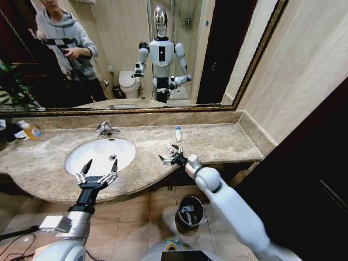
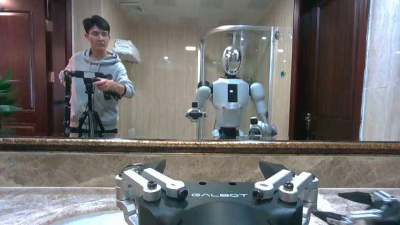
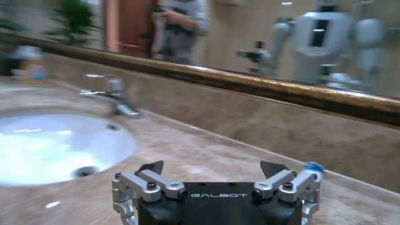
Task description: Pick up the trash from the sink and place it in the trash bin.
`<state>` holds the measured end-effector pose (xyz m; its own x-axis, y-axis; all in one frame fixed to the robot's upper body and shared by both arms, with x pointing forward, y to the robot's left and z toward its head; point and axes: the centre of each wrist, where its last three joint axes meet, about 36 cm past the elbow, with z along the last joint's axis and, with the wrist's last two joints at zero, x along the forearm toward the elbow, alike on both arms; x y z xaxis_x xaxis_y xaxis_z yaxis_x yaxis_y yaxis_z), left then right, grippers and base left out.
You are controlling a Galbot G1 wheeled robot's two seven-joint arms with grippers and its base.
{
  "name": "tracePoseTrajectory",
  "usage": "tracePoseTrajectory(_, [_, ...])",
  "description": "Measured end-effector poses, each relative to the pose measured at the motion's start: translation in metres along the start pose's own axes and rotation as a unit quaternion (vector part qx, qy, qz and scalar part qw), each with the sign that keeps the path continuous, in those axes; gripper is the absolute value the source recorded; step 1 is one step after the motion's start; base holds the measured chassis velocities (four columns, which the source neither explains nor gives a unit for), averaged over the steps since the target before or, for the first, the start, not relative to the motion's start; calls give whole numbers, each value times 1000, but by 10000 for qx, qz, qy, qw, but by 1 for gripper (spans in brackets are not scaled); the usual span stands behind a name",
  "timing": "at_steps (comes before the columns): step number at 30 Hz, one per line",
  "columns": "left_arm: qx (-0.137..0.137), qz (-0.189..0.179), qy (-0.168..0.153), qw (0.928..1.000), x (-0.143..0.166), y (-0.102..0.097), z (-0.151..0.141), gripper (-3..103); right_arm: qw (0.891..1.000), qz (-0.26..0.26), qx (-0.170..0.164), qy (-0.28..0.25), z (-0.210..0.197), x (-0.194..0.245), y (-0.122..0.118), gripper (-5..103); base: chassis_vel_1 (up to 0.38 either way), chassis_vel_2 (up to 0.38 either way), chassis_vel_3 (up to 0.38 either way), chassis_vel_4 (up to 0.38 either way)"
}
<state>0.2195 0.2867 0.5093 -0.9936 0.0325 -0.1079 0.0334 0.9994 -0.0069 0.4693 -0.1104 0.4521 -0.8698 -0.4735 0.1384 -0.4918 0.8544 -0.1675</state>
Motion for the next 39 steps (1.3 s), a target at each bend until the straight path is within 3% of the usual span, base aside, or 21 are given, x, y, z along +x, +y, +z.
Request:
tracePoseTrajectory(8, [0, 0, 0, 10000, 0, 0, 0, 100, 9995, 270, 117, 88, 13, -18, 14, 100, 0, 0, 0, 0])
tracePoseTrajectory(21, [0, -1, 0, 10000, 0, 0, 0, 100, 9981, 392, 341, 327, 54, -27, -3, 101, 0, 0, 0, 0])
tracePoseTrajectory(31, [0, 0, 0, 10000, 0, 0, 0, 100, 9978, 393, 383, 382, 67, -28, -10, 73, 0, 0, 0, 0])
tracePoseTrajectory(37, [0, 0, 0, 10000, 0, 0, 0, 100, 9974, 430, 405, 417, 71, -23, -13, 46, 0, 0, 0, 0])
tracePoseTrajectory(39, [0, 0, 0, 10000, 0, 0, 0, 100, 9974, 438, 406, 410, 71, -22, -14, 46, 0, 0, 0, 0])
